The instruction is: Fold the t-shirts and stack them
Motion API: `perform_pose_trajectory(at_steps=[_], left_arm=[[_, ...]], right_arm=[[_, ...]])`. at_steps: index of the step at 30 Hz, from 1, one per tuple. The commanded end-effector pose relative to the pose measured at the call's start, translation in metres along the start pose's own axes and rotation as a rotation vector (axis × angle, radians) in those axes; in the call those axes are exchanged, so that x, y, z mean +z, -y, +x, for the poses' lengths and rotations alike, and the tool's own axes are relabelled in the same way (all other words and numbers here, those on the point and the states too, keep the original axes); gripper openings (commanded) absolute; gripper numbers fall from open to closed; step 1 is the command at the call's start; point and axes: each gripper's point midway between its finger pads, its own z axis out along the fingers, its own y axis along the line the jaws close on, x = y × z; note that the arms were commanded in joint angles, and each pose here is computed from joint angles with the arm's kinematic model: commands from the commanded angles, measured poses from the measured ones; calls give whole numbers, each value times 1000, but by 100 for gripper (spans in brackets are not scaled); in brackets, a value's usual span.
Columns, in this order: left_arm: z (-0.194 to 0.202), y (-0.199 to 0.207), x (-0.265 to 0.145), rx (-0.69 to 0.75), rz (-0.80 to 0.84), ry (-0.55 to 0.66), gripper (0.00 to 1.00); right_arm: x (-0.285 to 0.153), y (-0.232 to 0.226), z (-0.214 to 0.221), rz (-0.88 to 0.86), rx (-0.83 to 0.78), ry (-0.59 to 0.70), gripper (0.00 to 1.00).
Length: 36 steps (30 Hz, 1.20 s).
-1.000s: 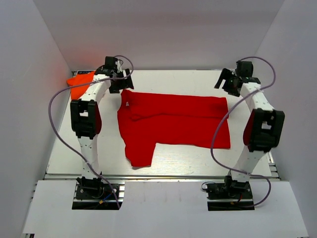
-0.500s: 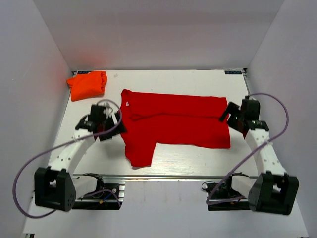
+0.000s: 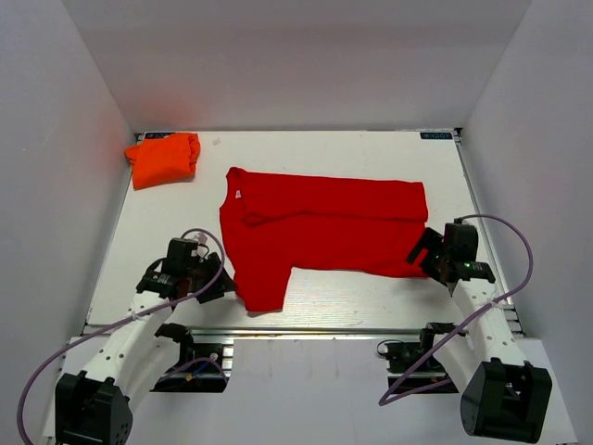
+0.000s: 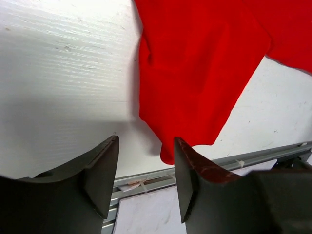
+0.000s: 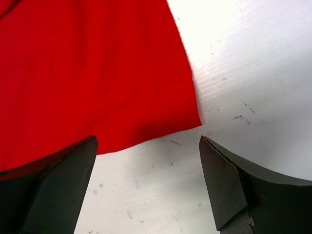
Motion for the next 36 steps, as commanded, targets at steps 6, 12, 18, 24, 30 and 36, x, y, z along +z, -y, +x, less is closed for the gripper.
perform_pose_trajectory(at_steps=[6,12,18,24,30,36], left_arm=[[11,12,19,22,71,-61,55],[19,14,38,68,91,-105,33],[29,21,45,103,122,-158,0],[17,40,34,152,180,-123,0],[21,70,17,188,306,-187,0],[8,92,6,226,362,-193,0]], right_arm=[[9,8,1,40,39,0,90],[21,12,13,58,51,-35,90],[34,14,24,70,55,-92,90],[45,8,26,45,65,-122,71],[42,4,27,26,58,-144,16],[30,-3,13,-2,38,-106,3]])
